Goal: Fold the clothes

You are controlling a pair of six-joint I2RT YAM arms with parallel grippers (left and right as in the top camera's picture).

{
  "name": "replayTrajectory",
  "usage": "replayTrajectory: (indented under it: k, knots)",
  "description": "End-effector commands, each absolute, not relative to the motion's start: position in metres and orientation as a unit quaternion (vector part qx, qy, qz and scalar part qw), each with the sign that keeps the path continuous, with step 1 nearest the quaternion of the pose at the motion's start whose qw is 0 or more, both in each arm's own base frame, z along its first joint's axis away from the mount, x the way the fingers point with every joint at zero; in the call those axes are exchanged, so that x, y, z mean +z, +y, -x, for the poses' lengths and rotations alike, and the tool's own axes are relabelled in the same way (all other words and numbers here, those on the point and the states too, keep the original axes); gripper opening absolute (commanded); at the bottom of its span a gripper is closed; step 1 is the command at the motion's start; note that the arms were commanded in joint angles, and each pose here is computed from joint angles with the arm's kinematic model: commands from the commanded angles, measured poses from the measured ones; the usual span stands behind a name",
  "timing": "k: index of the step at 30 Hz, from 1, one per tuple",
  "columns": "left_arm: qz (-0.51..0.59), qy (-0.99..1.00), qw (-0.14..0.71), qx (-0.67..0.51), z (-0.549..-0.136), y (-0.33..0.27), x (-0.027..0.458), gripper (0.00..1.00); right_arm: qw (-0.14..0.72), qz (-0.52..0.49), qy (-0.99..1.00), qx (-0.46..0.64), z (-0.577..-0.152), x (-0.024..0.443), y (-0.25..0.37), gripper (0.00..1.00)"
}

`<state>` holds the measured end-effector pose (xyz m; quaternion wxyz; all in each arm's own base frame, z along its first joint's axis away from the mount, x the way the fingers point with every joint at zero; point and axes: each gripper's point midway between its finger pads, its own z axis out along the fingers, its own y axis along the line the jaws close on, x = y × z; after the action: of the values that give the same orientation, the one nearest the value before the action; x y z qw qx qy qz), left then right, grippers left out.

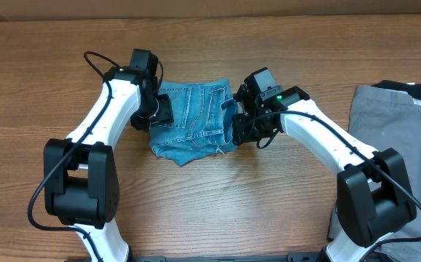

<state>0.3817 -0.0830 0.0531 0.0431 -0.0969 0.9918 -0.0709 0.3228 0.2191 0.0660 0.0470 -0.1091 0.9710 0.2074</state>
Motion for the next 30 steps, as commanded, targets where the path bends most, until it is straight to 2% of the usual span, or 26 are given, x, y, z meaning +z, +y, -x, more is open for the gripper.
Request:
replayTrajectory:
  k: [1,4,7,10,16,23,26,30]
  knots:
    - [0.088,0.994,0.035,-0.061,-0.377,-0.082,0.047,0.56,0.076,0.150,0.957,0.236,-0.329,0.095,0.229,0.33]
    - [0.088,0.994,0.034,-0.059,-0.377,-0.081,0.047,0.57,0.101,0.183,0.937,0.279,-0.330,0.124,0.243,0.60]
    - [0.088,0.994,0.035,-0.059,-0.377,-0.081,0.047,0.57,0.130,0.190,0.929,0.290,-0.335,0.145,0.247,0.68]
    - [0.088,0.994,0.035,-0.059,-0.377,-0.081,0.047,0.57,0.140,0.197,0.920,0.309,-0.334,0.157,0.252,0.70]
    - [0.089,0.994,0.034,-0.059,-0.377,-0.080,0.047,0.57,0.133,0.201,0.914,0.325,-0.330,0.159,0.257,0.64]
    - [0.089,0.994,0.034,-0.059,-0.377,-0.080,0.047,0.58,0.105,0.202,0.922,0.313,-0.323,0.128,0.265,0.60]
    - [0.089,0.994,0.034,-0.059,-0.377,-0.080,0.047,0.58,0.079,0.211,0.916,0.332,-0.312,0.114,0.281,0.50]
    - [0.089,0.994,0.034,-0.059,-0.377,-0.080,0.047,0.59,0.072,0.228,0.921,0.307,-0.304,0.101,0.292,0.04]
